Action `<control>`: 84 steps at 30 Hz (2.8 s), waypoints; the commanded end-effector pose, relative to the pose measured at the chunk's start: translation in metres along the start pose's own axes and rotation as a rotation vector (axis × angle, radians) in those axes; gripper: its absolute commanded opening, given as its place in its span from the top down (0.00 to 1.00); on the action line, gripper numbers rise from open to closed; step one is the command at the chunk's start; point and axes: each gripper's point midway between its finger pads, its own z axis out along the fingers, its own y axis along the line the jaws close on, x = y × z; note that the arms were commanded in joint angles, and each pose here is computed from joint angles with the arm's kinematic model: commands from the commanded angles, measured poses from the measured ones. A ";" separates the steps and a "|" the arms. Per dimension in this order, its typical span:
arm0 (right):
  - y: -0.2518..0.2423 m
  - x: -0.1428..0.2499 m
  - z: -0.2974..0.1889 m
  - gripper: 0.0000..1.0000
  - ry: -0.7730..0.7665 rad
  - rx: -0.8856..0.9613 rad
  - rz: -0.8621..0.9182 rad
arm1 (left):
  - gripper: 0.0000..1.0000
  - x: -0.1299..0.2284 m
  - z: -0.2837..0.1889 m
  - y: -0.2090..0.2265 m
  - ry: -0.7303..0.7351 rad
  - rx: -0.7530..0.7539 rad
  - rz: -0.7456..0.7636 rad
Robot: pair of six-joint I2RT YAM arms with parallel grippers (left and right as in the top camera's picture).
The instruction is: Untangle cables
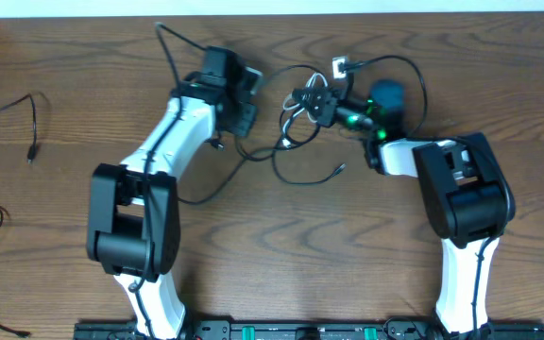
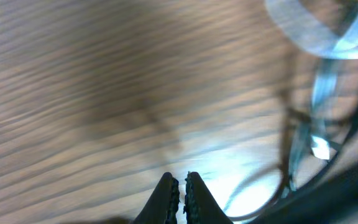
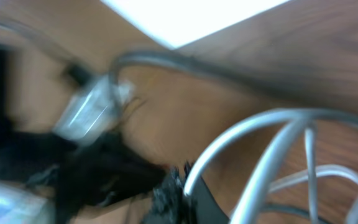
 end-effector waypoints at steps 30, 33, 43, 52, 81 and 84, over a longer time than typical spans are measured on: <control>0.034 -0.181 -0.134 0.99 -0.439 -0.179 0.106 | 0.92 0.060 -0.013 0.098 0.188 -0.298 -0.112; 0.037 -0.198 -0.145 0.99 -0.463 -0.185 0.082 | 0.92 0.067 -0.018 0.112 0.204 -0.334 -0.136; 0.030 -0.222 -0.183 0.99 -0.527 -0.157 0.067 | 0.93 0.106 -0.037 0.171 0.249 -0.380 -0.297; 0.027 -0.224 -0.189 0.99 -0.528 -0.146 0.066 | 0.92 0.124 -0.043 0.189 0.234 -0.324 -0.394; -0.020 -0.186 -0.183 0.99 -0.307 -0.026 0.240 | 0.93 0.143 -0.055 0.225 0.151 -0.296 -0.617; -0.037 -0.146 -0.154 0.40 -0.141 0.006 0.310 | 0.93 0.135 -0.051 0.216 0.152 -0.286 -0.590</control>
